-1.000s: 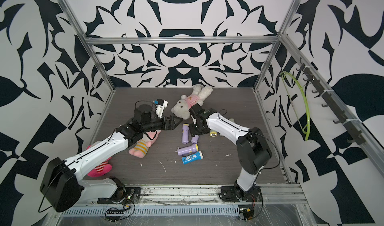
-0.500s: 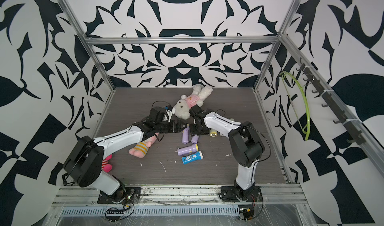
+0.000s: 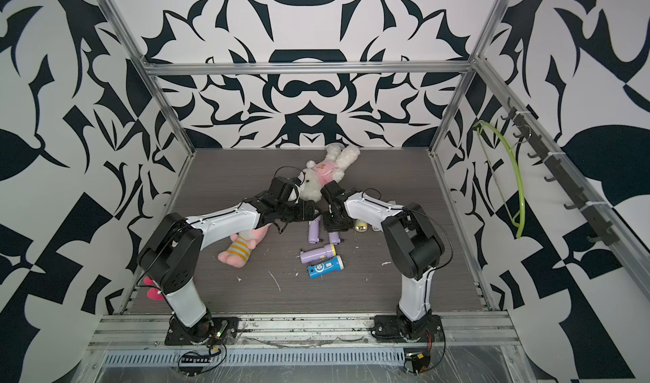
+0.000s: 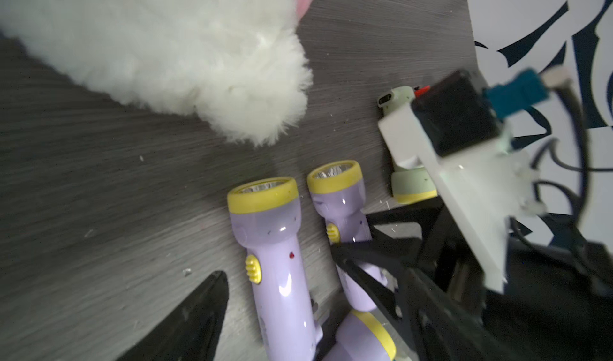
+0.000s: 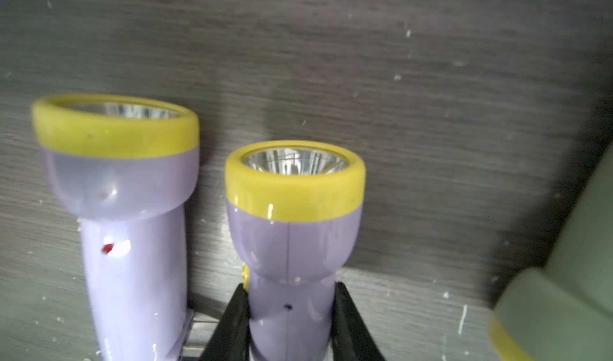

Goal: Close the plug at the bottom of the flashlight
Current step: Pick up the flashlight from the center of the board, then move the flashlight at the center of the board.

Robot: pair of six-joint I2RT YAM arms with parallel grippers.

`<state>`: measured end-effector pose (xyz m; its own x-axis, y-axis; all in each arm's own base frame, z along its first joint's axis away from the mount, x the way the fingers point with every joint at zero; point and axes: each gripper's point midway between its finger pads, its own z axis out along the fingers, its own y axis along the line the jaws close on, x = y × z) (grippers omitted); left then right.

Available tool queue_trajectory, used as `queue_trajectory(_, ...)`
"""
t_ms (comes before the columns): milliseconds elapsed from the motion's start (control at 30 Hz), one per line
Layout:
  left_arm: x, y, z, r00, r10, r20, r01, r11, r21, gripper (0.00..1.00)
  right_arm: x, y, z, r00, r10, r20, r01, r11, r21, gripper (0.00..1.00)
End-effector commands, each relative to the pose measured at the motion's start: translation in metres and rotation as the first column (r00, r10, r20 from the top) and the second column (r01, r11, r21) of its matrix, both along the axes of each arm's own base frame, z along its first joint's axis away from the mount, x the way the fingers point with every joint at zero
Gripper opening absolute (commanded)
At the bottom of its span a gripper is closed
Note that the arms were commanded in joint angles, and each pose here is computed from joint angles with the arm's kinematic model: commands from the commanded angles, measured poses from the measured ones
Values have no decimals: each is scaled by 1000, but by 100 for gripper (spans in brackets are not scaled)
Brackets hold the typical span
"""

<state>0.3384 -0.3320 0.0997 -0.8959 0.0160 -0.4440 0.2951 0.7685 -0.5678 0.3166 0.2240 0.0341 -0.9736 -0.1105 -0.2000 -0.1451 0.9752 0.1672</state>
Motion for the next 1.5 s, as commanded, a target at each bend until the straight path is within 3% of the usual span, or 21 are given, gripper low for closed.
queue_trajectory(0,1,1,-6,1000,-12,11,11,997,72,87,-34,-5,-4,998,31,-59,-34,998,-51,19)
queue_trajectory(567,-26,-13,-35,997,-82,-8,83,979,188,86,-78,-26,17,999,40,-37,-43,997,-64,16)
queue_trajectory(933,-32,-13,-62,996,-80,-27,85,955,284,79,-84,-39,68,996,39,79,-37,999,-26,17)
queue_trajectory(1233,-49,-18,-72,993,-112,-42,120,930,346,50,-86,-57,91,987,16,162,-10,999,-39,19)
queue_trajectory(1467,-65,-7,-74,994,-99,-54,112,922,370,44,-86,-63,94,984,15,177,-8,999,-38,20)
